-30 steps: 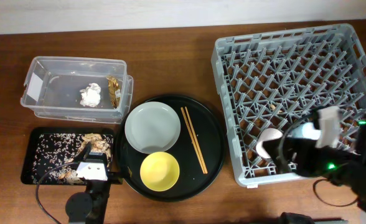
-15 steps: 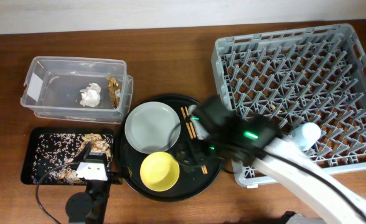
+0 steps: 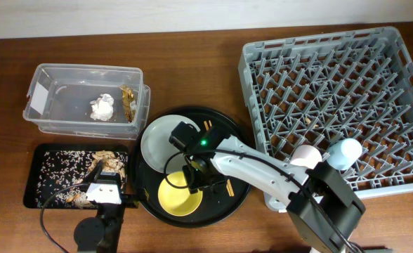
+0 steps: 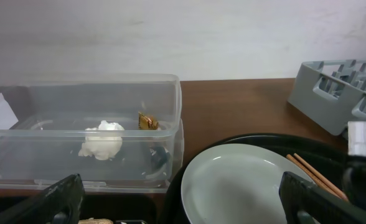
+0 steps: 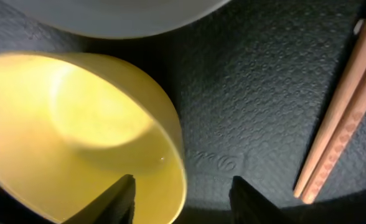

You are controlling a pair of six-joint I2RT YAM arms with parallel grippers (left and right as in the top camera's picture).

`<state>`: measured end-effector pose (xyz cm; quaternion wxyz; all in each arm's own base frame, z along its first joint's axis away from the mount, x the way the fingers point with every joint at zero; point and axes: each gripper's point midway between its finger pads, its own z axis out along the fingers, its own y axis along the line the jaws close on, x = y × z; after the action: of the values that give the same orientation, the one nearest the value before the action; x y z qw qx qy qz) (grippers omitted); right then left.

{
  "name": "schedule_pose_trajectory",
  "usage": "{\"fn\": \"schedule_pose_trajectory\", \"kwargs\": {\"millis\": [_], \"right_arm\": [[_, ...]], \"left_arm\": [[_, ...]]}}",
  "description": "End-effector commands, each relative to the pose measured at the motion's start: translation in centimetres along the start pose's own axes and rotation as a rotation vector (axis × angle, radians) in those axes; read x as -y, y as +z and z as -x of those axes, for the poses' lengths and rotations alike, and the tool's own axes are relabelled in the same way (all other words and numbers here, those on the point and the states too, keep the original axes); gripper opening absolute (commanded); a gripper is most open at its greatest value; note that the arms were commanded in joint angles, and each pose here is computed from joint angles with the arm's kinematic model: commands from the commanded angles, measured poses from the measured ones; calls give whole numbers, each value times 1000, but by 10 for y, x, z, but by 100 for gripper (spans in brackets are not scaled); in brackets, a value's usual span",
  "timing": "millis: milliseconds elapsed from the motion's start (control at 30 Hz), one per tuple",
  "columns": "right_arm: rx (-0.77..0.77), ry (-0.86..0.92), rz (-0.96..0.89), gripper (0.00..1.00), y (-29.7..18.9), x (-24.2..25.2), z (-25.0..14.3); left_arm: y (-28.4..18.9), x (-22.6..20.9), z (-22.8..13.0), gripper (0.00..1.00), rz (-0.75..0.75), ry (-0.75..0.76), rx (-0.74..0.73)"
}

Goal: Sort waste into correct bins and load items into the dishwasher rack
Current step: 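Grasp the yellow bowl with the right gripper, then carry the yellow bowl into the dish rack and release it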

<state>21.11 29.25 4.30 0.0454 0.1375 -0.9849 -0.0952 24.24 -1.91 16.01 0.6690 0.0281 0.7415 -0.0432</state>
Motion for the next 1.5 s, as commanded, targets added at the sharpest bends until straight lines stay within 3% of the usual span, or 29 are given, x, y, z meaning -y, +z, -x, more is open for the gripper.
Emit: {"fn": "schedule_pose_trajectory", "kwargs": {"millis": [0, 100, 200, 267, 400, 467, 567, 667, 800, 1000, 1233, 1467], "right_arm": [[-11, 37, -28, 32, 18, 11, -6], [-9, 35, -21, 32, 23, 11, -8], [14, 42, -43, 6, 18, 17, -6], [69, 52, -56, 4, 0, 23, 0], [351, 84, -152, 4, -92, 55, 23], [580, 109, -262, 4, -154, 87, 33], [925, 316, -614, 4, -256, 172, 27], [1013, 459, -834, 4, -295, 221, 14], [960, 642, -1126, 4, -312, 290, 3], [784, 696, -1261, 4, -270, 340, 25], [600, 513, -1321, 4, -212, 339, 57], [518, 384, -1315, 4, -193, 317, 58]], "left_arm": [[0, 0, -3, 99, -5, 11, -2], [0, 0, -3, 99, -5, 11, -2], [0, 0, -3, 99, -5, 11, -2], [0, 0, -3, 99, -5, 11, -2], [0, 0, -3, 99, -5, 11, -2], [0, 0, -3, 99, -5, 11, -2], [0, 0, -3, 99, -5, 11, -2], [0, 0, -3, 99, -5, 11, -2], [0, 0, -3, 99, -5, 11, -2], [0, 0, -3, 99, -5, 11, -2], [0, 0, -3, 99, -5, 11, -2], [0, 0, -3, 99, -5, 11, -2]]}}
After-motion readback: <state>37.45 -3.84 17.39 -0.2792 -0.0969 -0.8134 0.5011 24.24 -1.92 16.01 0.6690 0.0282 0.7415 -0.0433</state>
